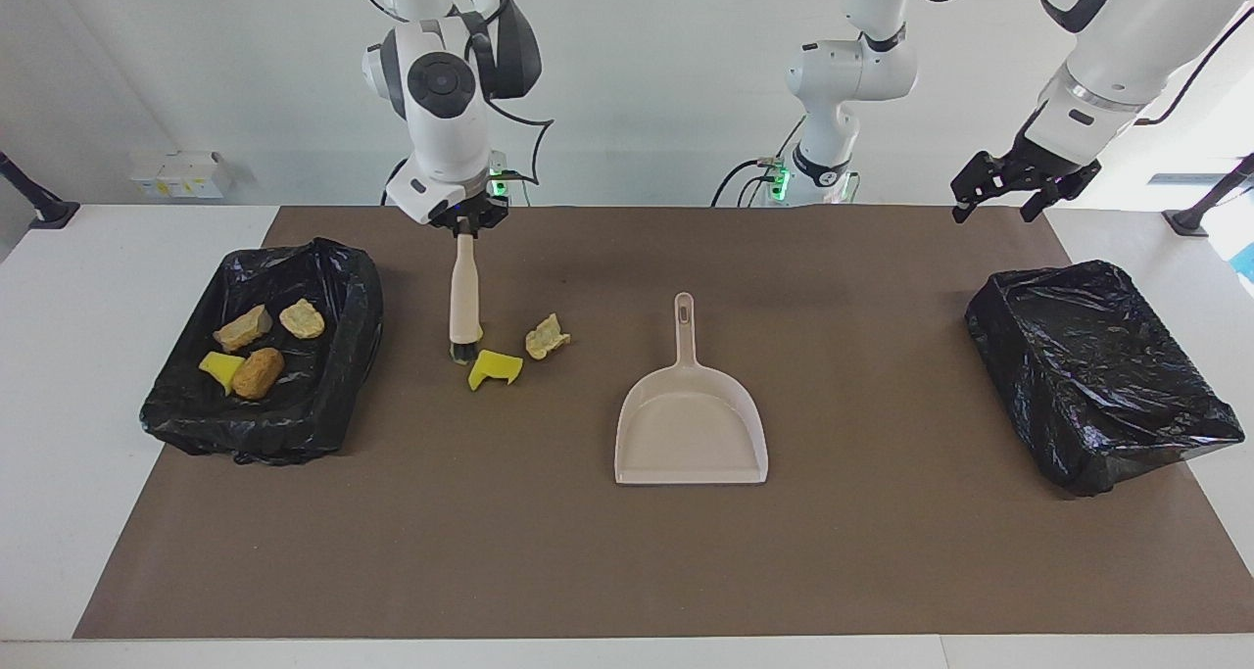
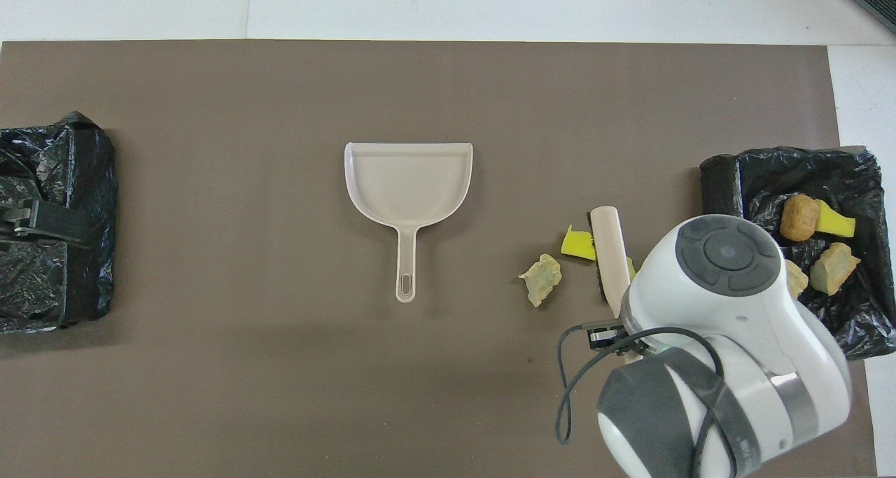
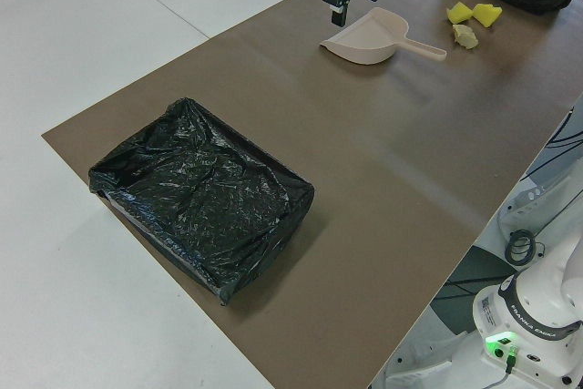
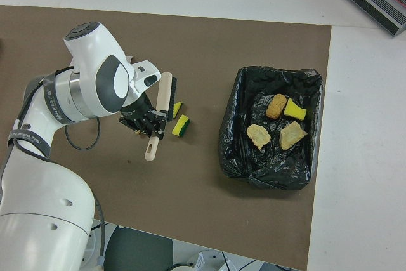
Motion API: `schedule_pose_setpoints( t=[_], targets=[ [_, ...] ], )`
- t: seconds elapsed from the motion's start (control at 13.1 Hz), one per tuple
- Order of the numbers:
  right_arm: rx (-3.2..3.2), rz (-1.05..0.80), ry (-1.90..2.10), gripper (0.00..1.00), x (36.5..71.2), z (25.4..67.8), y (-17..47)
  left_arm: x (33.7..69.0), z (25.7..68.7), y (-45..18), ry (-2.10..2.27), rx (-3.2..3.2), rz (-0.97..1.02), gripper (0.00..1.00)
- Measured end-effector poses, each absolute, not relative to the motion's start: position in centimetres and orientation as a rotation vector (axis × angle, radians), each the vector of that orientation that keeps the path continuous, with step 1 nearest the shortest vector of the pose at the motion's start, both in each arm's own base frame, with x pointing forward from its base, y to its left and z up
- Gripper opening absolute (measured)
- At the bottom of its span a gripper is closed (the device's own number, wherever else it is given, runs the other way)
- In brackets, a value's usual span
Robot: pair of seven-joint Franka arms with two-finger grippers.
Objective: Sweep and dump trash in bin
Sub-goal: 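Grasp the brush with the right gripper and move it toward the yellow sponges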
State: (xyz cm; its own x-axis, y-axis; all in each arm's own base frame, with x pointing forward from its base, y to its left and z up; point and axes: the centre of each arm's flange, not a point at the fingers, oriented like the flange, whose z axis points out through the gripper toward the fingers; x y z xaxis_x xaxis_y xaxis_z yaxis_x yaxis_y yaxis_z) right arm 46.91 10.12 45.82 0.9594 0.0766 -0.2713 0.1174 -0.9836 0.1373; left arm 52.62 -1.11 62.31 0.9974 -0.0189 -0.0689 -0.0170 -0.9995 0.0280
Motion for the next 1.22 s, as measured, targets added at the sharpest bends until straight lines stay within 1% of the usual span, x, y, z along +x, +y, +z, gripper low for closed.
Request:
schedule_pose_setpoints(
  t=[0.23,0.46,0.61,0.76,0.99,1.22],
  targets=[
    [2.922,-0.324,0.213,0.26,49.9,43.3,6.5,52.6,62.3,-1.1,-0.026,3.112,-0.110,1.00],
    [2.889,-0.335,0.245,0.26,50.9,41.4,6.6,52.6,62.3,-1.1,-0.026,3.112,-0.110,1.00],
    [2.868,-0.347,0.259,0.26,51.0,40.9,6.6,52.6,62.3,-1.1,-0.027,3.112,-0.110,1.00],
    [2.857,-0.394,0.270,0.26,50.8,39.4,6.8,52.6,62.3,-1.0,-0.026,3.112,-0.110,1.00],
    [2.838,-0.480,0.289,0.26,49.8,36.6,7.0,52.6,62.3,-1.1,-0.026,3.112,-0.108,1.00],
    [2.868,-0.523,0.264,0.26,48.9,35.6,8.0,52.6,62.3,-1.0,-0.027,3.113,-0.113,1.00]
  ],
)
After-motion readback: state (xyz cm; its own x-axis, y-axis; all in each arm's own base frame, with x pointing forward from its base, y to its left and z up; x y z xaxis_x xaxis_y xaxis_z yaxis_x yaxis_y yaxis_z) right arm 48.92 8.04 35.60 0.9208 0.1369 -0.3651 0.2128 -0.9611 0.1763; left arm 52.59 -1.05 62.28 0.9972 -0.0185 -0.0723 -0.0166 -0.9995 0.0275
